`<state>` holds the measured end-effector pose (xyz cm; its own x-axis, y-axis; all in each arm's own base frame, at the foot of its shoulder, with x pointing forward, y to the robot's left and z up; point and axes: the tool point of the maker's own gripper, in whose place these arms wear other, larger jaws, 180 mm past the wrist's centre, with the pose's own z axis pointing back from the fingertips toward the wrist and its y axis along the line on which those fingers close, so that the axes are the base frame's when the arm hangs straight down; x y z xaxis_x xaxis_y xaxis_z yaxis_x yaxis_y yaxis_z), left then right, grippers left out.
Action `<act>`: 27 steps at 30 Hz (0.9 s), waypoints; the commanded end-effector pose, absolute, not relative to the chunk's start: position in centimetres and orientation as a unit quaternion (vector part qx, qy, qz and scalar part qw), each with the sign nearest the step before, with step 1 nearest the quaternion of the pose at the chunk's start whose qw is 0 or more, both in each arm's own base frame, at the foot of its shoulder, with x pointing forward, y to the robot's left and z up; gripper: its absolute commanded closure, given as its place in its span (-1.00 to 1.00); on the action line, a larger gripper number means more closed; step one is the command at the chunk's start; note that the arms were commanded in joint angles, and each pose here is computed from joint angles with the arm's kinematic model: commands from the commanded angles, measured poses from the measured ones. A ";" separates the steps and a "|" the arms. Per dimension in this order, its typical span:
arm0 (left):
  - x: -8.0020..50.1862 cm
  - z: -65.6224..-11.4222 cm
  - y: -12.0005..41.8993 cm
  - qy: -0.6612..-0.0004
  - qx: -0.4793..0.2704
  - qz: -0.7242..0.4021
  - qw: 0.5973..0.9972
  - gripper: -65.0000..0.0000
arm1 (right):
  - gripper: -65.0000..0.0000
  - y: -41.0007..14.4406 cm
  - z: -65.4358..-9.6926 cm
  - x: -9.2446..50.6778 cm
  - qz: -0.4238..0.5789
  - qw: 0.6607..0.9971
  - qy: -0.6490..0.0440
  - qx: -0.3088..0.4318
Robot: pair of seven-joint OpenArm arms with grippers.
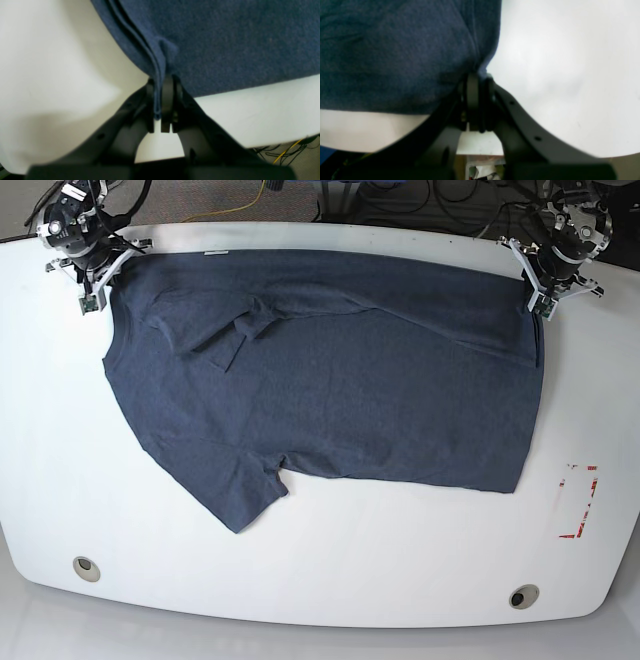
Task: Layout the t-shirt on the table in an organized manner, then fold the t-shirt properly
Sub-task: 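Hold both shoulder corners and pull the shirt taut toward the robot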
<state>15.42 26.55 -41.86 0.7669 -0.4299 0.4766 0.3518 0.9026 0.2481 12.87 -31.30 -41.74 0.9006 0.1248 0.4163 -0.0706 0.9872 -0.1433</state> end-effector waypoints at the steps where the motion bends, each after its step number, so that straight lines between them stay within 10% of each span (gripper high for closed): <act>1: 13.8 -42.1 28.0 -0.236 0.093 -0.212 0.944 1.00 | 1.00 -32.2 -41.0 12.7 0.054 0.971 -0.219 -0.079; 22: 10.0 -42.7 30.6 -0.146 0.112 -0.208 0.961 1.00 | 1.00 -32.2 -41.7 10.4 0.053 0.977 -0.192 -0.078; 27: 10.0 -42.7 30.6 -0.146 0.112 -0.209 0.960 0.61 | 0.79 -32.2 -41.7 10.4 0.052 0.977 -0.192 -0.080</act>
